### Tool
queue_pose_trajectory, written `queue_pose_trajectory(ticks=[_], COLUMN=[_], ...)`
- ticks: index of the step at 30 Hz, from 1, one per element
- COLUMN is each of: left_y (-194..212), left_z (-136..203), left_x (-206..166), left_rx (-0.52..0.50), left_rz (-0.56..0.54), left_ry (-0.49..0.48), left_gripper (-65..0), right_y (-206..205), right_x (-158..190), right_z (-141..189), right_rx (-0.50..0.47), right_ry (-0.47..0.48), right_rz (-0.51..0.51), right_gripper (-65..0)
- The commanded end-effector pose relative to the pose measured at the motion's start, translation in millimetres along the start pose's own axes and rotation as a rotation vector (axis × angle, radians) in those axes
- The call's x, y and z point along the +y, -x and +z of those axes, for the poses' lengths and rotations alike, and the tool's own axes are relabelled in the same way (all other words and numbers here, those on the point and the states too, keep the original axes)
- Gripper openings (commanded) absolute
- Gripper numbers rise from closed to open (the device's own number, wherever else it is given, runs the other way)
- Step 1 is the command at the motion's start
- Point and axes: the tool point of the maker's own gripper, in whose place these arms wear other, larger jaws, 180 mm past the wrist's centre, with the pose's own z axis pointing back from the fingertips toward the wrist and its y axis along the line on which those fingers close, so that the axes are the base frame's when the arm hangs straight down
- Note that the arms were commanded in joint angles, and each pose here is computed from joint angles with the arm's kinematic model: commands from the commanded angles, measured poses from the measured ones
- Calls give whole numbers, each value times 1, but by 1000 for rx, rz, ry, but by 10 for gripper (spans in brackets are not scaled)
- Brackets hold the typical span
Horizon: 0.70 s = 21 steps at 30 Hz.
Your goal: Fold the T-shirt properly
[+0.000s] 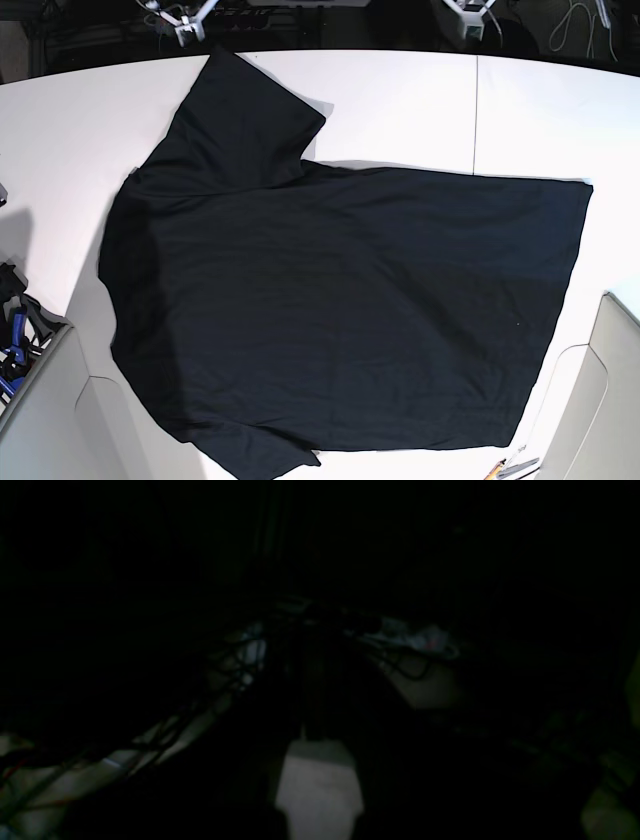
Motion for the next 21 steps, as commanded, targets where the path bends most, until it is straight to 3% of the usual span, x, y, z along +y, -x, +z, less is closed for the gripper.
queue_pose_trajectory(ticks=[1,6,11,21], left_y=[9,26,36,4], left_z=[7,30,65,162], left_x=[5,12,0,-12], left_rx=[2,-11,16,-122], left_rz=[-13,14,32,-1], left_ry=[-1,31,227,441], left_gripper=[-650,-650,-650,-650], right_y=[5,32,40,-23], right_x=[-2,7,21,28], right_z=[7,35,66,154], right_rx=[-11,3,-24,-231], right_ry=[-1,-11,-35,-87], right_rz=[-7,-66,-124,-60], right_gripper=[-650,-650,-650,-650])
